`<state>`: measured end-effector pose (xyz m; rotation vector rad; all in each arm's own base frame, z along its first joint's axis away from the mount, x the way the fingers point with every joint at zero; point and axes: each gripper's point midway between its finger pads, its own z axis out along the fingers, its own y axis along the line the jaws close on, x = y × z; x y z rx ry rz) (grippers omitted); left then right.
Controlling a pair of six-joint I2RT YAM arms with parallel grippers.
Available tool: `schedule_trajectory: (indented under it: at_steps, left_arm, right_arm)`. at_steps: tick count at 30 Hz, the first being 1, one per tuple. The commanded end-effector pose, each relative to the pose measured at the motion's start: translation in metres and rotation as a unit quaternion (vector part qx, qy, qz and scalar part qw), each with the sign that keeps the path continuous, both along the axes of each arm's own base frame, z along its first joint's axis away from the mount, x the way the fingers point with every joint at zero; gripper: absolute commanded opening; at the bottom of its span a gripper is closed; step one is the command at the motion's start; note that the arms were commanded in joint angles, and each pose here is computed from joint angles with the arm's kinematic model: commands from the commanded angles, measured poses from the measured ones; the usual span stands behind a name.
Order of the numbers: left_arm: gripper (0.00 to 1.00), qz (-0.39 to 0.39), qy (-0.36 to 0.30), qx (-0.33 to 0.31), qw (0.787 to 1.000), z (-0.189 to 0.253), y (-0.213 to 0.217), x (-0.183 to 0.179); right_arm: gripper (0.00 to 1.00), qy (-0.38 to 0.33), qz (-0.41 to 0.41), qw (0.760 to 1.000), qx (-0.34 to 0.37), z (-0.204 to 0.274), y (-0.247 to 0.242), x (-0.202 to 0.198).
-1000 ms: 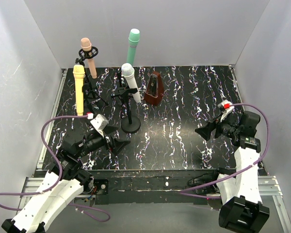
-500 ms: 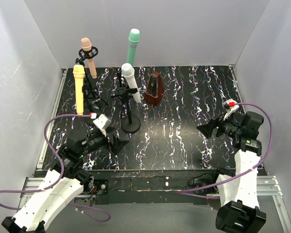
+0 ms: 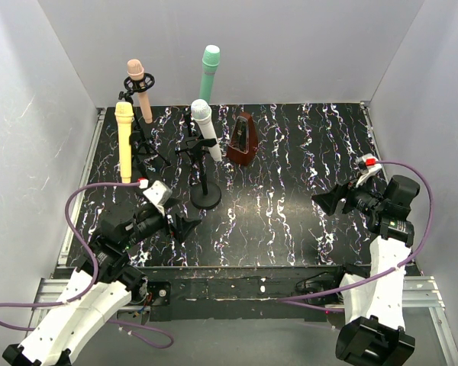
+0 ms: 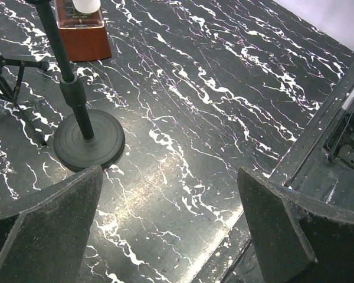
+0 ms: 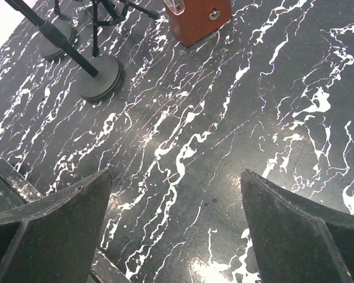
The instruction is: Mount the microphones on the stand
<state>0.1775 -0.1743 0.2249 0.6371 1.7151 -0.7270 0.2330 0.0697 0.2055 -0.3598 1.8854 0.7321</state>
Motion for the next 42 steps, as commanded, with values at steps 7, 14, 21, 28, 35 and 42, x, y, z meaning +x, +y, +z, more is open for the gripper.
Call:
schedule_trajectory:
  at_steps: [7, 14, 21, 28, 35, 42]
  left_arm:
    - [0.98, 0.019, -0.031, -0.006, 0.999, 0.017, 0.008, 0.002]
    - [0.98, 0.019, -0.032, -0.007, 0.999, 0.018, 0.008, 0.001]
    - [0.98, 0.020, -0.035, -0.007, 0.999, 0.019, 0.008, 0.001]
    - [0.98, 0.018, -0.035, -0.008, 0.999, 0.019, 0.008, 0.001]
    - [0.98, 0.019, -0.035, -0.008, 0.999, 0.019, 0.008, 0.001]
    - [0.98, 0.019, -0.033, -0.005, 0.999, 0.017, 0.008, 0.001]
  right_arm:
    - [0.97, -0.008, -0.049, 0.998, 0.037, 0.026, -0.006, 0.013]
    - [0.97, 0.020, -0.107, 0.991, 0.072, 0.030, -0.016, 0.023]
    - [0.98, 0.031, -0.126, 0.988, 0.087, 0.033, -0.018, 0.025]
    - [0.98, 0.038, -0.137, 0.985, 0.095, 0.034, -0.020, 0.027]
    - [0.98, 0.040, -0.140, 0.985, 0.097, 0.034, -0.021, 0.027]
    - [0.98, 0.041, -0.134, 0.985, 0.099, 0.035, -0.019, 0.026]
